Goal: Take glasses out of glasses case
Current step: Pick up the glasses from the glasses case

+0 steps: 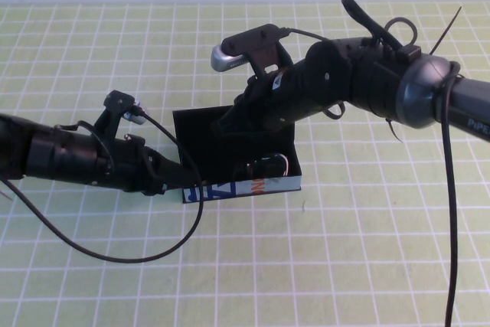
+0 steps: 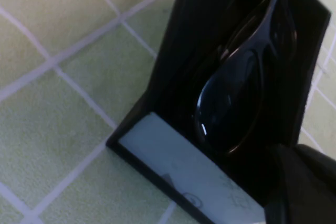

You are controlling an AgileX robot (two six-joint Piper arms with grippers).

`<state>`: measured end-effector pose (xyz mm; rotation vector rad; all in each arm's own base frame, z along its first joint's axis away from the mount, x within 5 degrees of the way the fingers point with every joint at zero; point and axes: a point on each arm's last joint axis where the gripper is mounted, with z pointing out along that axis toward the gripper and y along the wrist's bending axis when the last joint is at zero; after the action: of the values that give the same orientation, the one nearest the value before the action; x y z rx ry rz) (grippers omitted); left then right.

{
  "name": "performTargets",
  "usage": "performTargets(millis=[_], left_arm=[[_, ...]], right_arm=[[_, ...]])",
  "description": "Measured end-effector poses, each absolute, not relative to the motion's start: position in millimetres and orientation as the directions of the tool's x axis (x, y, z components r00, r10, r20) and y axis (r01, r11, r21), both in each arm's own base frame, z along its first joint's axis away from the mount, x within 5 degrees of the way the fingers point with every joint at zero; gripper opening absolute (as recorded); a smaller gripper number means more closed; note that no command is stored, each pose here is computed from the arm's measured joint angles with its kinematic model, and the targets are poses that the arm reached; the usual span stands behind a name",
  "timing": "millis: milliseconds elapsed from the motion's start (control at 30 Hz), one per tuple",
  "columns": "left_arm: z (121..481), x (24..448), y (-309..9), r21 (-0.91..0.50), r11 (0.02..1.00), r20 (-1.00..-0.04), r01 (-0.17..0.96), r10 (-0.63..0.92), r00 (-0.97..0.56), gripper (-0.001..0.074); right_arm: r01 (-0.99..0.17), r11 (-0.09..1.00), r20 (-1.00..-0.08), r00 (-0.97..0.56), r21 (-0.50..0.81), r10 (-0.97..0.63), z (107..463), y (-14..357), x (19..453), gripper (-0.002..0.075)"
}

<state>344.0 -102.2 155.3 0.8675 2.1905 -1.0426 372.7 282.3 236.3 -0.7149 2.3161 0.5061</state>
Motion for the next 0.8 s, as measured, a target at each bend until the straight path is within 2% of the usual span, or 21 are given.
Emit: performTargets(millis=[400, 800], left_arm=[[154.4, 344.3, -101.4, -0.453, 0.500, -0.697, 0.739, 0.318, -0.642, -0.0004], [155.2, 344.0, -100.9, -0.447, 0.501, -0.694, 0.741, 0.329, -0.640, -0.0004]], right_arm=[[-0.596, 0.788, -0.725, -0.610, 0.154, -0.320, 228.8, 285.6, 381.1, -0.0016], [-0.555, 0.806, -0.668, -0.681, 0.205, -0.299, 206.0, 282.6, 393.4, -0.0016]])
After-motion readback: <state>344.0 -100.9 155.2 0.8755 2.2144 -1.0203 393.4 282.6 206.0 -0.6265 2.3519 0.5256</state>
